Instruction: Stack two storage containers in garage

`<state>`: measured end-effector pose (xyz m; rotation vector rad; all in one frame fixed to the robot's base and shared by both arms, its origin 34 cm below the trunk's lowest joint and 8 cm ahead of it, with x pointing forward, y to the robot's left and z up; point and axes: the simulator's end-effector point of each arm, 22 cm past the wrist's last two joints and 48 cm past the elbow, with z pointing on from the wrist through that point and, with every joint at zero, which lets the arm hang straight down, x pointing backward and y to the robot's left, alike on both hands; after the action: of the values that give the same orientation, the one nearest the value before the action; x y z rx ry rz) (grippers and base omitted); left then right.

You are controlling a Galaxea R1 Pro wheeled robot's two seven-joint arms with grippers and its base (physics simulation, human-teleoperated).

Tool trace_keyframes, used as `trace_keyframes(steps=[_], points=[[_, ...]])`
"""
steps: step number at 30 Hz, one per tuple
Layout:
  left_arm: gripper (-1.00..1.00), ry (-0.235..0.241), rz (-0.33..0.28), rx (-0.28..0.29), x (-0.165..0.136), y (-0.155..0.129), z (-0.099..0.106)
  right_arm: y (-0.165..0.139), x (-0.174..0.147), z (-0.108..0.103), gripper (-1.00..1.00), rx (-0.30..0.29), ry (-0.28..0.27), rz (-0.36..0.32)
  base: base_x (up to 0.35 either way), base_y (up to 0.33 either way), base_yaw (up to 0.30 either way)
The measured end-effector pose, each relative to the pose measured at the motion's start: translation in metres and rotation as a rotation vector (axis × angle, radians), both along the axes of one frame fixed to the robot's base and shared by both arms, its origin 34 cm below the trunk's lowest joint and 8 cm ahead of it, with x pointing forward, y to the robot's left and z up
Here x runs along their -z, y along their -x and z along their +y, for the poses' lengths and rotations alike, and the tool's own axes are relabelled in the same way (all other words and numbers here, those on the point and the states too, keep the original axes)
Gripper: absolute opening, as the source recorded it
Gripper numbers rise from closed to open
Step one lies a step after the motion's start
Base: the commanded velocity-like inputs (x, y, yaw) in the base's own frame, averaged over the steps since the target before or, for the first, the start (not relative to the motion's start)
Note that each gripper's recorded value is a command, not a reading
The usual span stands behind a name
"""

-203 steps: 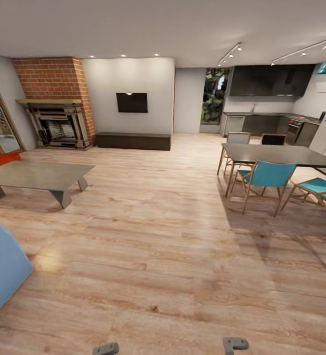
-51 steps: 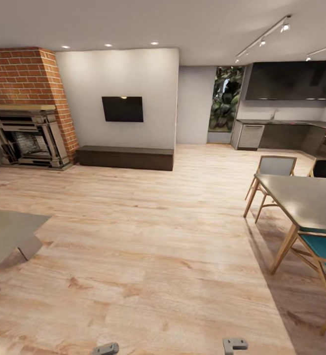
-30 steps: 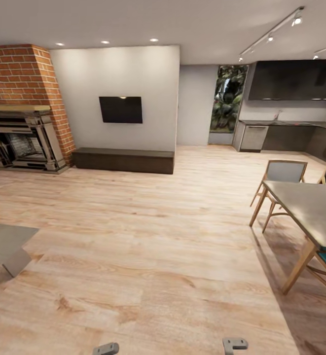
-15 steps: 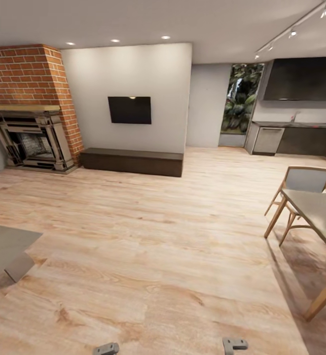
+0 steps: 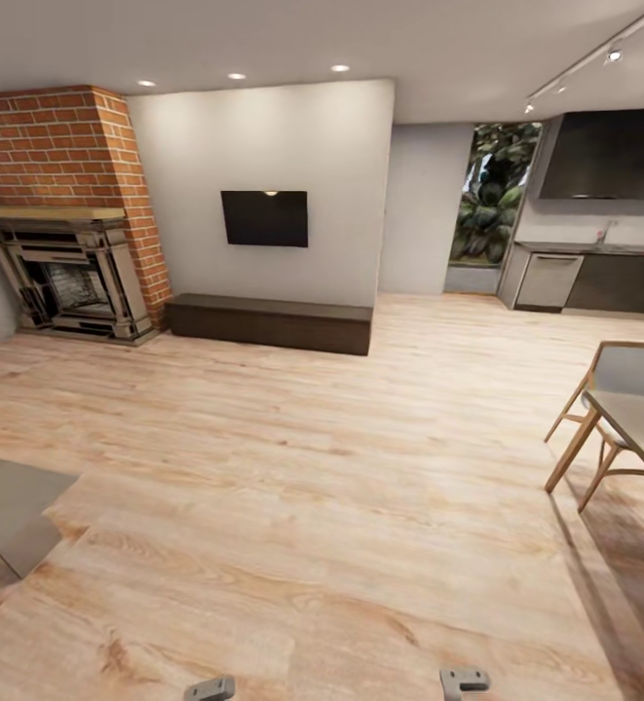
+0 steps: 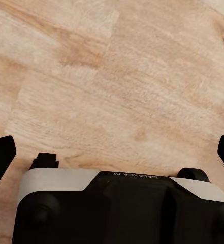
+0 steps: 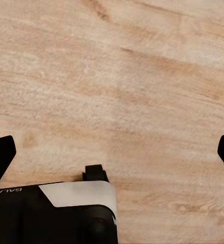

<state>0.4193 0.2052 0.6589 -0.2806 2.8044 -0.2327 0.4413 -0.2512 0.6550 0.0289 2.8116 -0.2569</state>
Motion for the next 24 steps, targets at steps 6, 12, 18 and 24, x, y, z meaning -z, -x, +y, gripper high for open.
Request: trace_keyframes(steps=[6,12,18,24], points=[[1.00,0.000,0.000,-0.001,0.0000,0.0000,0.0003,0.0001,0.0000,0.0000,1.00,0.000,0.000,0.000,0.333,0.000,0.000],[1.00,0.000,0.000,-0.002,0.0000,0.0000,0.0002,0.0000,0.0000,0.0001,1.00,0.001,-0.001,0.000,0.333,0.000,0.000],[1.00,0.000,0.000,-0.001,0.0000,0.0000,0.0003,0.0001,0.0000,0.0000,1.00,0.000,0.000,0.000,0.333,0.000,0.000],[1.00,0.000,0.000,-0.001,0.0000,0.0000,0.0002,0.0003,0.0001,0.0001,1.00,0.000,0.000,0.000,0.333,0.000,0.000]])
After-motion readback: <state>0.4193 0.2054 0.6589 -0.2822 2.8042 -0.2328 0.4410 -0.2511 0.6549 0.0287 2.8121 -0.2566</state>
